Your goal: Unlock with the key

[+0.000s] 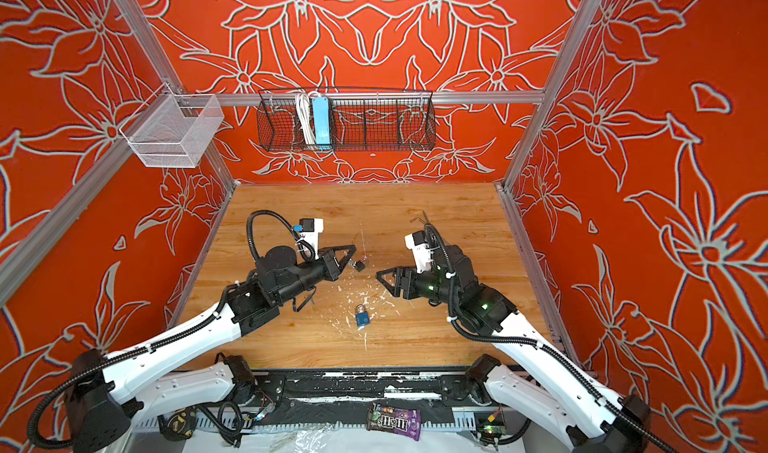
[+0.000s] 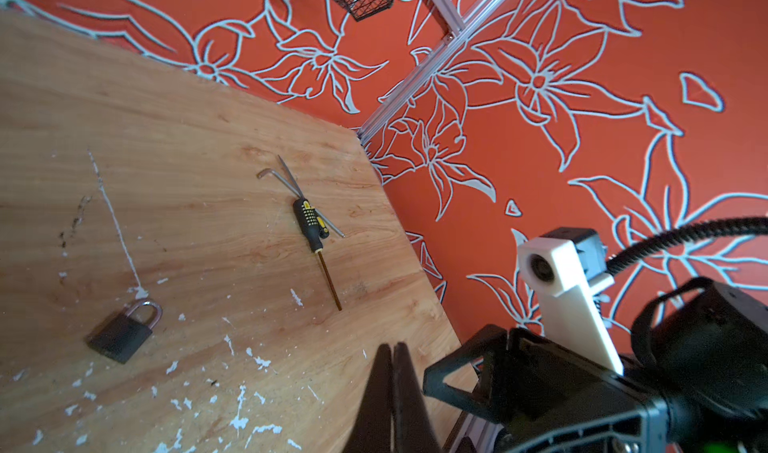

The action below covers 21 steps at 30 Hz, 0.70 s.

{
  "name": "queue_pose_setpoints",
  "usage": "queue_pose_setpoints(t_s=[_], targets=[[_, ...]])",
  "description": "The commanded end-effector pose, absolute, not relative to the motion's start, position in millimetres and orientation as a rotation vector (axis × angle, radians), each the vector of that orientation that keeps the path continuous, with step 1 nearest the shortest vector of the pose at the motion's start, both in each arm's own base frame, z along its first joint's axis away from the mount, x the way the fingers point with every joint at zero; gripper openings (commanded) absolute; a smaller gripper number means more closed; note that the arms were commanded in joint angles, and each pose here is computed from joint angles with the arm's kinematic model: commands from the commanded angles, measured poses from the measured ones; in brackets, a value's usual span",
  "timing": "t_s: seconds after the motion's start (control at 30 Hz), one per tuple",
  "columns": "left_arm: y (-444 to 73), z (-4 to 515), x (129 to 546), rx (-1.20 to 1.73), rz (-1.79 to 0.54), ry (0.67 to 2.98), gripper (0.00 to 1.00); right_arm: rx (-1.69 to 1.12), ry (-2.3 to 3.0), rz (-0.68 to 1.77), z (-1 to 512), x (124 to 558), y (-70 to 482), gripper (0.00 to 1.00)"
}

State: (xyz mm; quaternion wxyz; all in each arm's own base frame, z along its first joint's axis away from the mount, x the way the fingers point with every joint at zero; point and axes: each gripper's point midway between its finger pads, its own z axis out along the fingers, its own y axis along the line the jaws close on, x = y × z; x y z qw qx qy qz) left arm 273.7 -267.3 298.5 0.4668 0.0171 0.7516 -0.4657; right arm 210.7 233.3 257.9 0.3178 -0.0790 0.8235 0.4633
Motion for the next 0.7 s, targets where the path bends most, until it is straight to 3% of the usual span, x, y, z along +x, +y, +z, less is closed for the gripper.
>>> queue_pose_setpoints(t_s=[0.0,0.5,0.67], targets=[[-277,326,266,0.207,-1.189,1.742,0.0,-0.314,2.084,1.35,279,206,242,0.71],[-299,344,263,0.375,-1.255,1.66,0.0,-0.503,1.866,1.589,312,209,263,0.62],[-305,353,261,0.403,-1.297,1.627,0.0,-0.538,1.834,1.607,316,212,267,0.5]])
